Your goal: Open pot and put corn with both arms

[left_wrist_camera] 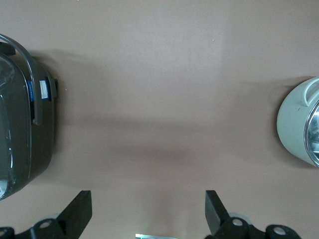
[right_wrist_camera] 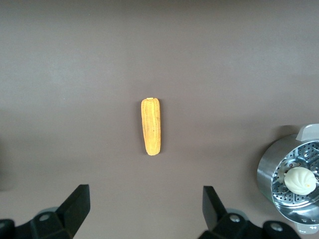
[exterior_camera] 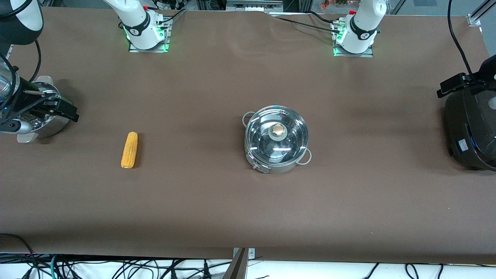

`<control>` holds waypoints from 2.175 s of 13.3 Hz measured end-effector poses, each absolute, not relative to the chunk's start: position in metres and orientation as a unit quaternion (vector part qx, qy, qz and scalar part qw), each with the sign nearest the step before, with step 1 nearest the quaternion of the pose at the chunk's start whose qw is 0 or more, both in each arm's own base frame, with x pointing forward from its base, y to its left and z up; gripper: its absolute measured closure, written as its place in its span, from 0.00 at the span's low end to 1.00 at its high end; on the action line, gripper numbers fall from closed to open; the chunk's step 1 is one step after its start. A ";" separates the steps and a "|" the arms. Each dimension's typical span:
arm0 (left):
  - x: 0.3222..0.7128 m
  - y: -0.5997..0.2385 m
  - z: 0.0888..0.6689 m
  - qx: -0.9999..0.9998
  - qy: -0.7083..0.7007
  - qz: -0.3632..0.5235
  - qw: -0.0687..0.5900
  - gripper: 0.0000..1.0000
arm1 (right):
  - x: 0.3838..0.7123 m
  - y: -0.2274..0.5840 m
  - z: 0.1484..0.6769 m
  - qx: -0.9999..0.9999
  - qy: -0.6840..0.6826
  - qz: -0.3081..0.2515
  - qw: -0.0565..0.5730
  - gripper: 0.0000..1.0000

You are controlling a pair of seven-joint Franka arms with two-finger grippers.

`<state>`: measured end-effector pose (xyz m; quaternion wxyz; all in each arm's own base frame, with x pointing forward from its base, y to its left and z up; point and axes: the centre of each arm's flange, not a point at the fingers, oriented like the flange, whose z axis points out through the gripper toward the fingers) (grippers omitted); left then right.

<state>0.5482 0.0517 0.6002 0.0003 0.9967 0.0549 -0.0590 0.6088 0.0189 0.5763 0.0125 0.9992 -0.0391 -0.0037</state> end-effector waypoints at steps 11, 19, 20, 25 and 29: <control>0.548 0.052 0.600 0.997 0.055 -0.059 0.000 0.00 | 0.609 0.019 0.576 0.999 -0.039 -0.004 0.013 0.00; 0.548 0.052 0.600 0.997 0.055 -0.059 0.000 0.00 | 0.609 0.018 0.576 0.999 -0.040 -0.004 0.013 0.00; 0.548 0.052 0.600 0.997 0.055 -0.059 0.000 0.00 | 0.609 0.018 0.576 0.999 -0.040 -0.004 0.013 0.00; 0.548 0.052 0.600 0.997 0.055 -0.059 0.000 0.00 | 0.609 0.017 0.576 0.999 -0.040 -0.004 0.013 0.00; 0.550 0.052 0.599 0.997 0.055 -0.059 0.000 0.00 | 0.613 0.018 0.567 0.999 -0.040 -0.010 0.014 0.00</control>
